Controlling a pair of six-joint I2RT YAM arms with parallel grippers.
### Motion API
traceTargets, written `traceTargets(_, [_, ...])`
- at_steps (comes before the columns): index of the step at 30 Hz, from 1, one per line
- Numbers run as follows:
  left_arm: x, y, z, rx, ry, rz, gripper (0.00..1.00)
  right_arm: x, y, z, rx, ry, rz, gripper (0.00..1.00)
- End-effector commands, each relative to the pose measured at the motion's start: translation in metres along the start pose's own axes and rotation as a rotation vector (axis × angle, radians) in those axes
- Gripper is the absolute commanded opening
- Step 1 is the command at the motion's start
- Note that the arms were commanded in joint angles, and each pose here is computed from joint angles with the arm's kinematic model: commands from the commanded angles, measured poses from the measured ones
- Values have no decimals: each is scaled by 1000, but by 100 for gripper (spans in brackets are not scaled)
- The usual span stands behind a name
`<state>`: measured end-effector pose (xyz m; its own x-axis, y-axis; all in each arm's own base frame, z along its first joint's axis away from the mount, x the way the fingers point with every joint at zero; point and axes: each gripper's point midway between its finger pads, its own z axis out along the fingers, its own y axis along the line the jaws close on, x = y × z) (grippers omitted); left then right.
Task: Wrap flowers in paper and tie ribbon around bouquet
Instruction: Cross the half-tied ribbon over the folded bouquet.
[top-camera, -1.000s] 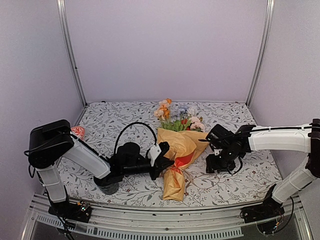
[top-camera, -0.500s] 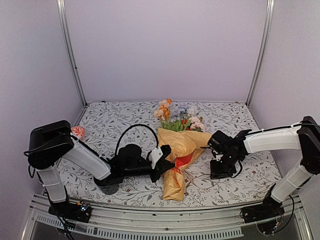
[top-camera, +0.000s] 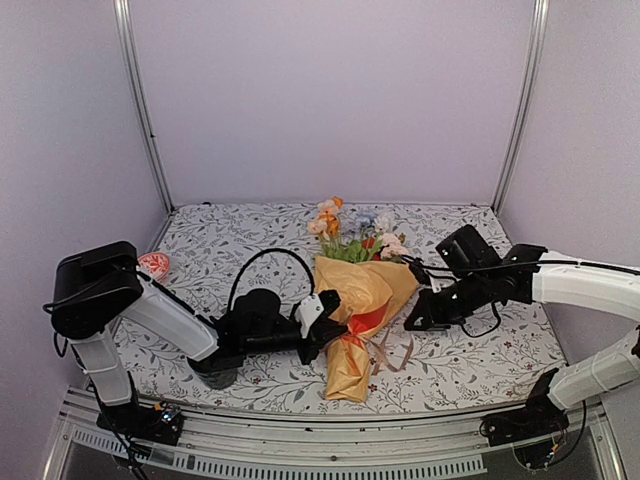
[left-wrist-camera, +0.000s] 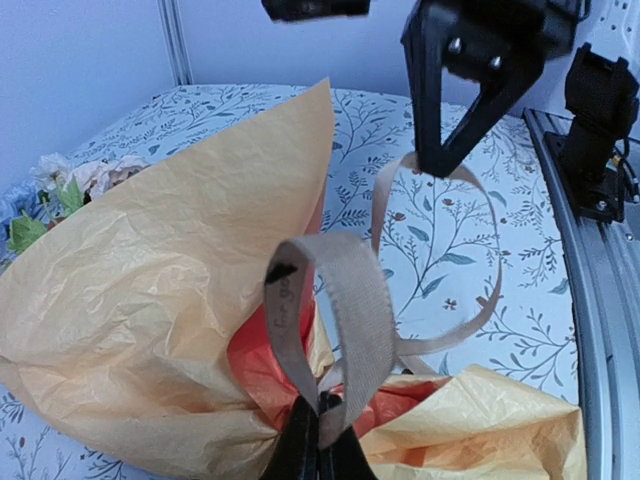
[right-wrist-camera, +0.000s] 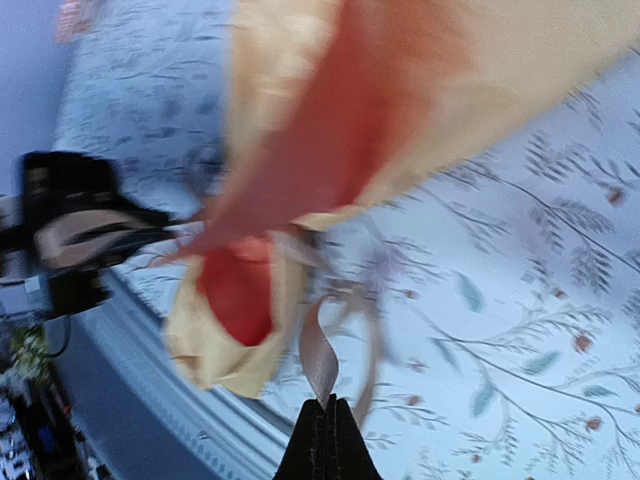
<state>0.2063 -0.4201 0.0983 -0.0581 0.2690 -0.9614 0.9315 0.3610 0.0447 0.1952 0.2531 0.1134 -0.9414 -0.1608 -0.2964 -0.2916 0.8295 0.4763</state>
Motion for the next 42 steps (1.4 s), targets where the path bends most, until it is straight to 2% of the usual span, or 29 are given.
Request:
traceTargets(1, [-11, -6, -7, 1, -48, 14, 0, -26, 136, -57, -494, -112, -333, 0])
traceTargets(4, [-9, -8, -10, 1, -51, 7, 0, -55, 170, -74, -567, -202, -397, 0])
traceTargets(10, [-12, -10, -14, -11, -67, 2, 0, -140, 172, -40, -337, -335, -346, 0])
traceTargets(15, [-12, -13, -17, -25, -76, 4, 0, -183, 175, -5, -229, -346, -361, 0])
traceTargets(19, [-9, -17, -16, -19, -68, 9, 0, -186, 199, 21, -327, -283, -399, 0])
traceTargets(25, [-10, -19, -14, -17, -71, 11, 0, -157, 229, 53, -444, -169, -424, 1])
traceTargets(26, [-10, -19, -14, -15, -70, 10, 0, -154, 228, 55, -444, -157, -426, 7])
traceTargets(30, [-6, -20, -13, -8, -63, 10, 0, -146, 220, 51, -424, -148, -429, 42])
traceTargets(34, [-5, -20, -12, -8, -60, 7, 0, -147, 214, 39, -377, -171, -444, 67])
traceTargets(36, [-5, -21, -11, -4, -62, 6, 0, -150, 209, 31, -340, -192, -449, 74])
traceTargets(42, [-6, -19, -12, -7, -67, -15, 0, -152, 186, -5, -283, -270, -418, 74])
